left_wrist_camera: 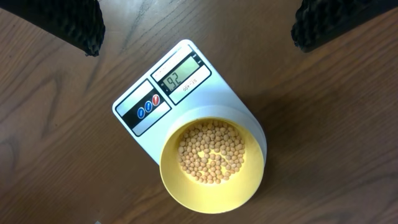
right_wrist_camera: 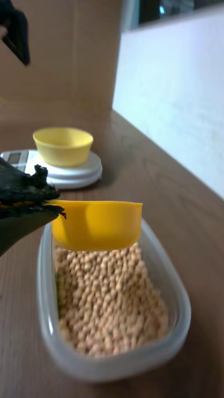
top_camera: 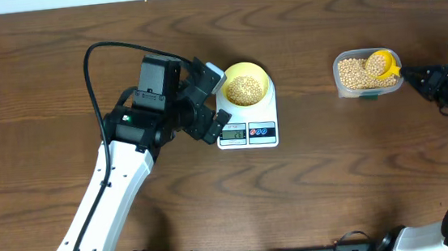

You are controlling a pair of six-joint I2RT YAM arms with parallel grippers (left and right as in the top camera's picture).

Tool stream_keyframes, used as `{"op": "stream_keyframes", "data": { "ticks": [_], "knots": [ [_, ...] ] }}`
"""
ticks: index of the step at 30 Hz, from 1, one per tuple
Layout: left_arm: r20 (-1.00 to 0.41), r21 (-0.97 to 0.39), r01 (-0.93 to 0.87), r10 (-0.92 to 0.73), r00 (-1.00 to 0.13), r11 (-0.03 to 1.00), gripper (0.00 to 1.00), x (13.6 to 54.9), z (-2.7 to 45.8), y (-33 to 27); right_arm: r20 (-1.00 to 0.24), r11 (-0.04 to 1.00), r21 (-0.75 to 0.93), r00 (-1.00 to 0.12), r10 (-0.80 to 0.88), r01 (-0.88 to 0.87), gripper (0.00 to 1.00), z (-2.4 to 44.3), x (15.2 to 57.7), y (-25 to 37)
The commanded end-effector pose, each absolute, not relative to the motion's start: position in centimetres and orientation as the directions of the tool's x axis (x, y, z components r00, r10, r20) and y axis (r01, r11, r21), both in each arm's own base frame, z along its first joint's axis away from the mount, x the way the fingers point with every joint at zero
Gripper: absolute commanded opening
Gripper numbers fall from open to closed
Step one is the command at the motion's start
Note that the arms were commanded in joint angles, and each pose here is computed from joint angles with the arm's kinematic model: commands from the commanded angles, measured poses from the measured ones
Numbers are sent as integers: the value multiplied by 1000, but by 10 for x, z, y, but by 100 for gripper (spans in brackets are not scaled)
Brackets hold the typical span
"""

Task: Scoop item into bowl and weigh 50g on scale
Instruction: 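Lift the filled scoop and carry it toward the yellow bowl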

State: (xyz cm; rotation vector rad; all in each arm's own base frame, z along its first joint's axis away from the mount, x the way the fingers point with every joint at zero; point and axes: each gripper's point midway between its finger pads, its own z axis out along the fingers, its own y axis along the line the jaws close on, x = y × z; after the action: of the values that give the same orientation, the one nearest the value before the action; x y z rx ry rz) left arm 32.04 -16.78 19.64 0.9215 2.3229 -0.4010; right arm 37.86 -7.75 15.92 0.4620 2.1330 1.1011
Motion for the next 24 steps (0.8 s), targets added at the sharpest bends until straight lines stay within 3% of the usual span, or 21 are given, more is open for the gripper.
{"op": "stream_keyframes", "data": {
  "ticks": [1,24],
  "knots": [
    [-638,-69,697,505,-580,714,98,317,199,-168,-416,502,858,-716,561,-106,1,174,375,-65],
    [-639,-68,697,505,-580,714,98,317,200,-168,-380,423,892,-773,508,-161,1,192,396,-10]
  ]
}}
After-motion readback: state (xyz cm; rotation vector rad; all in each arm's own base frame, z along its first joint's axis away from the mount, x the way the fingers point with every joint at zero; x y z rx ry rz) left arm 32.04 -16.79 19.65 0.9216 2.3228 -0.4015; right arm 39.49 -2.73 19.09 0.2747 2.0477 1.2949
